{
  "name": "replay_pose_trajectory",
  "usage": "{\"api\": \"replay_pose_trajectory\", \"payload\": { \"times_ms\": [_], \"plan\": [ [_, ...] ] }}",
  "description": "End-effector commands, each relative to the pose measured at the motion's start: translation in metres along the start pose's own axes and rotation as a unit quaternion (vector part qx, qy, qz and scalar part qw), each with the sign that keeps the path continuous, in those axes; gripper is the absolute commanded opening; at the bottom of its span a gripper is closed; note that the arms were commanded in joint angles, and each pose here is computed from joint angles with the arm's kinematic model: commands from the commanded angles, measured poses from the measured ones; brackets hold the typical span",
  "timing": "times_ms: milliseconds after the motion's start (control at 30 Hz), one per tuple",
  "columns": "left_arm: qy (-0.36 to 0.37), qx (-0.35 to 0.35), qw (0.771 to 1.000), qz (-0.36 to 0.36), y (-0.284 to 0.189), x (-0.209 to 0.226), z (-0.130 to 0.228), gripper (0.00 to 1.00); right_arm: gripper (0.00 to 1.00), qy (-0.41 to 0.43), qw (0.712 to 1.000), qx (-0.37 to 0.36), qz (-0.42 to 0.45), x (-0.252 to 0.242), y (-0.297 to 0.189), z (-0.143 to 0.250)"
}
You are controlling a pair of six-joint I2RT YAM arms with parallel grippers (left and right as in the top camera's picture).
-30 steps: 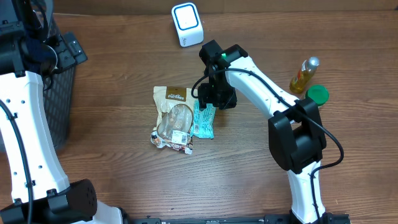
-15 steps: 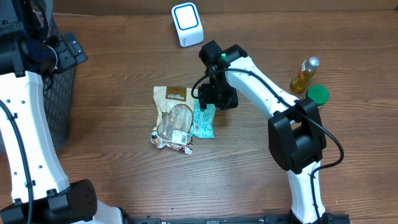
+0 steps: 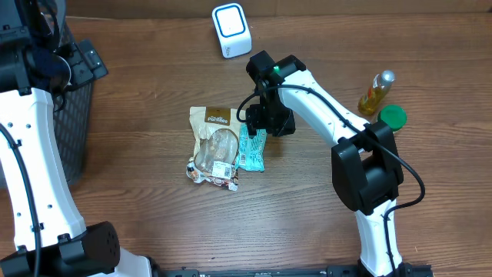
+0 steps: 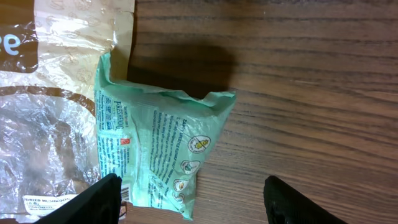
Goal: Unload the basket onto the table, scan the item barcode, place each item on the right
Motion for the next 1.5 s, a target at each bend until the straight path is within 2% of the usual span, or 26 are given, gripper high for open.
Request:
{"api": "replay_pose_trajectory", "payload": {
  "times_ms": [0, 67, 133, 167, 233, 333, 500, 567, 633, 767, 833, 1167, 1467],
  "plan": [
    [0.002, -0.002, 1.0, 0.002, 0.0, -0.001, -0.002, 1.0, 0.7, -0.003, 1.0, -0.006, 0.011, -0.003, 0.003, -0.002],
    [0.002, -0.002, 1.0, 0.002, 0.0, -0.001, -0.002, 1.0, 0.67, -0.003, 1.0, -0.014, 0.019, -0.005, 0.003, -0.005],
    [0.002, -0.002, 1.0, 0.002, 0.0, -0.001, -0.002, 1.0, 0.55, -0.005, 1.0, -0.025, 0.014, -0.002, 0.002, -0.01],
    [0.002, -0.002, 1.0, 0.002, 0.0, -0.001, -0.002, 1.0, 0.44, -0.006, 0.999, -0.03, 0.011, -0.001, 0.002, -0.012],
    [0.002, -0.002, 1.0, 0.002, 0.0, -0.001, -0.002, 1.0, 0.33, -0.002, 0.999, -0.031, 0.01, 0.0, 0.002, -0.013],
    [0.002, -0.002, 1.0, 0.002, 0.0, -0.001, -0.002, 1.0, 0.33, 0.0, 1.0, -0.024, 0.014, -0.002, 0.004, -0.009],
    [0.002, -0.002, 1.0, 0.002, 0.0, -0.001, -0.002, 1.0, 0.4, 0.015, 1.0, -0.012, 0.02, -0.009, 0.022, -0.003],
    [0.002, -0.002, 1.0, 0.002, 0.0, -0.001, -0.002, 1.0, 0.4, 0.016, 1.0, -0.012, 0.012, -0.008, 0.033, -0.002],
    [0.002, -0.002, 1.0, 0.002, 0.0, -0.001, -0.002, 1.0, 0.36, 0.015, 1.0, -0.016, 0.003, -0.008, 0.043, -0.003],
    [0.002, -0.002, 1.0, 0.002, 0.0, -0.001, -0.002, 1.0, 0.18, 0.019, 1.0, -0.017, 0.003, -0.013, 0.048, -0.004],
    [0.002, -0.002, 1.0, 0.002, 0.0, -0.001, -0.002, 1.0, 0.14, 0.028, 0.999, -0.018, 0.006, -0.02, 0.044, -0.006],
    [0.002, -0.002, 1.0, 0.002, 0.0, -0.001, -0.002, 1.0, 0.11, 0.111, 0.993, -0.04, -0.017, -0.071, 0.016, -0.032],
    [0.002, -0.002, 1.0, 0.002, 0.0, -0.001, -0.002, 0.99, 0.27, 0.099, 0.993, -0.051, -0.043, -0.061, -0.018, -0.025]
  ]
}}
Point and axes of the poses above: each gripper's point midway between its finger pads, its own y axis out along the fingers, its own x axis along the line the jaws close on, z = x × y, the point moved 2 cm from there along -y, back along the fingers, and after that the axes turned 4 degrees about y, right-handed, at the moved point
